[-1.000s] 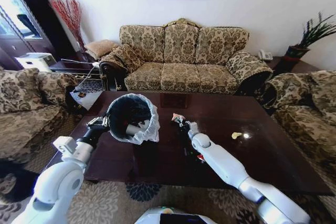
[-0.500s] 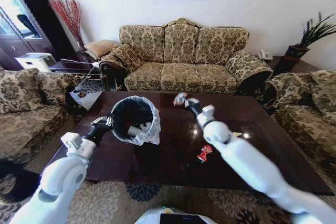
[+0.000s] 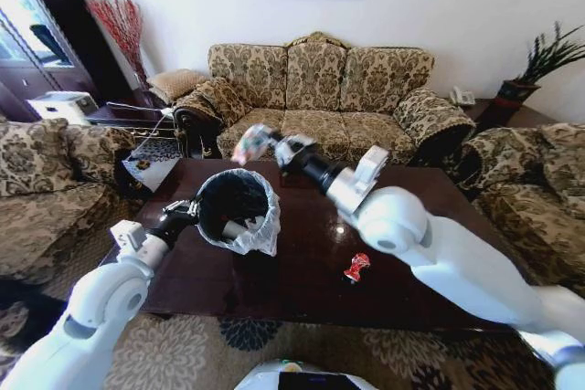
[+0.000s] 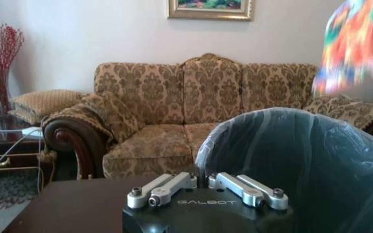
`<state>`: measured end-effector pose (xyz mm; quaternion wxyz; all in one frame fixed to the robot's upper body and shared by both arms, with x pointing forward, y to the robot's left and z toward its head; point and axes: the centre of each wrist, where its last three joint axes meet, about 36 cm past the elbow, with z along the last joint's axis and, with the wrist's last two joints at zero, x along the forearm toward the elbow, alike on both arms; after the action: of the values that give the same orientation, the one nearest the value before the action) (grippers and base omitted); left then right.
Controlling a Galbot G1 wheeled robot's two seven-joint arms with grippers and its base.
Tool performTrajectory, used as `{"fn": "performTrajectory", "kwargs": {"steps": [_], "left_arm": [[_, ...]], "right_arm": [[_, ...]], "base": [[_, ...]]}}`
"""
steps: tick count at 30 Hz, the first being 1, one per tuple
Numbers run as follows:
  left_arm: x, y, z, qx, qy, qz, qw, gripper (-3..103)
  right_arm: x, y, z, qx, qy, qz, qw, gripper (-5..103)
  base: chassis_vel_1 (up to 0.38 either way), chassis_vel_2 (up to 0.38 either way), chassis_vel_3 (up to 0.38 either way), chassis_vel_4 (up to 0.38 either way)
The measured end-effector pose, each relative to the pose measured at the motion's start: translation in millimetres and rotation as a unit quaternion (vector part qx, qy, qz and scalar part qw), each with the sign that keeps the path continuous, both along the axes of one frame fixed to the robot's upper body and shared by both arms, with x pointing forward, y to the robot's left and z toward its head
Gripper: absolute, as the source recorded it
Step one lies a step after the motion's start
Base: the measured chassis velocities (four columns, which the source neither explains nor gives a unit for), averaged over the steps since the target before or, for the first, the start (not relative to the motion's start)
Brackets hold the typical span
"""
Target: Move to the front of the table and place the trash on the table into the trash bin.
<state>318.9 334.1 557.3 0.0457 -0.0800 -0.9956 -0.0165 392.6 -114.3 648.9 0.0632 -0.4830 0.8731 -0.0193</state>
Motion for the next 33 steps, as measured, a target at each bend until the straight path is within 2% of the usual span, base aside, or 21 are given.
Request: {"fn": "performTrajectory", "kwargs": {"steps": [2,4,6,11,12,15,17,18,19,21,23,24,25,26,27,28,29,30,31,32,33], "left_arm": [[0,0,0,0.000,0.000,-0.001,1.0000,3],[0,0,0,-0.001,0.000,-0.001,1.0000,3],[0,0,0,-0.001,0.000,-0.001,1.0000,3],[1,1,0,-0.002,-0.003,0.000,1.0000,3],[1,1,0,-0.002,-0.003,0.000,1.0000,3],[1,2,0,-0.005,-0.004,0.004,1.0000,3],[0,2,0,-0.005,-0.004,0.005,1.0000,3],[-1,3,-1,-0.005,-0.005,0.006,1.0000,3],[-1,3,-1,-0.005,-0.005,0.006,1.0000,3],[-2,3,-2,-0.003,-0.009,0.008,0.9999,3],[-5,2,-3,-0.002,-0.011,0.011,0.9999,3],[-8,1,-3,-0.002,-0.013,0.014,0.9998,3],[-9,0,-3,-0.003,-0.015,0.016,0.9998,3],[-9,0,-3,-0.003,-0.015,0.016,0.9998,3],[-9,-1,-3,-0.005,-0.016,0.016,0.9997,3],[-9,-1,-3,-0.005,-0.016,0.016,0.9997,3],[-9,-3,-3,-0.006,-0.017,0.015,0.9997,3],[-11,-5,-3,-0.006,-0.016,0.013,0.9998,3],[-11,-5,-3,-0.005,-0.016,0.012,0.9998,3],[-11,-5,-3,-0.005,-0.016,0.012,0.9998,3],[-12,-5,-3,-0.005,-0.016,0.011,0.9998,3]], "right_arm": [[0,5,-8,-0.014,0.002,0.009,1.000,-2],[-1,13,-13,-0.022,0.005,0.017,1.000,8],[0,14,-14,-0.024,0.006,0.019,1.000,8],[7,19,-14,-0.025,0.004,0.017,1.000,30],[7,19,-14,-0.025,0.004,0.017,1.000,30],[13,11,-4,-0.004,-0.009,-0.038,0.999,46],[15,5,-3,-0.001,-0.012,-0.058,0.998,51],[14,-10,-6,-0.001,-0.010,-0.103,0.995,57],[14,-10,-6,-0.001,-0.010,-0.103,0.995,57],[6,-33,-24,-0.009,0.008,-0.168,0.986,68],[2,-38,-34,-0.016,0.015,-0.189,0.982,73],[-5,-42,-50,-0.021,0.030,-0.223,0.974,73],[-14,-47,-64,-0.021,0.045,-0.264,0.963,84],[-14,-47,-64,-0.021,0.045,-0.264,0.963,84],[-23,-53,-77,-0.022,0.060,-0.303,0.951,90],[-23,-53,-77,-0.022,0.060,-0.303,0.951,90],[-34,-61,-94,-0.026,0.082,-0.342,0.936,95],[-58,-75,-128,-0.033,0.126,-0.420,0.898,100],[-67,-78,-140,-0.033,0.140,-0.438,0.887,100],[-67,-78,-140,-0.033,0.140,-0.438,0.887,100],[-77,-81,-157,-0.035,0.157,-0.457,0.875,100]], "base": [[0.000,0.000,0.000,0.000],[0.000,0.000,0.000,0.000],[0.000,0.000,0.000,0.000],[0.000,0.000,0.000,0.000],[0.000,0.000,0.000,0.000],[0.000,0.000,0.000,0.000],[0.000,0.000,0.000,0.000],[0.000,0.000,0.000,0.000],[0.000,0.000,0.000,0.000],[0.000,0.000,0.000,0.000],[0.000,0.000,0.000,0.000],[0.000,0.000,0.000,0.000],[0.000,0.000,0.000,0.000],[0.000,0.000,0.000,0.000],[0.000,0.000,0.000,0.000],[0.000,0.000,0.000,0.000],[0.000,0.000,0.000,0.000],[0.000,0.000,0.000,0.000],[0.000,0.000,0.000,0.000],[0.000,0.000,0.000,0.000],[0.000,0.000,0.000,0.000]]}}
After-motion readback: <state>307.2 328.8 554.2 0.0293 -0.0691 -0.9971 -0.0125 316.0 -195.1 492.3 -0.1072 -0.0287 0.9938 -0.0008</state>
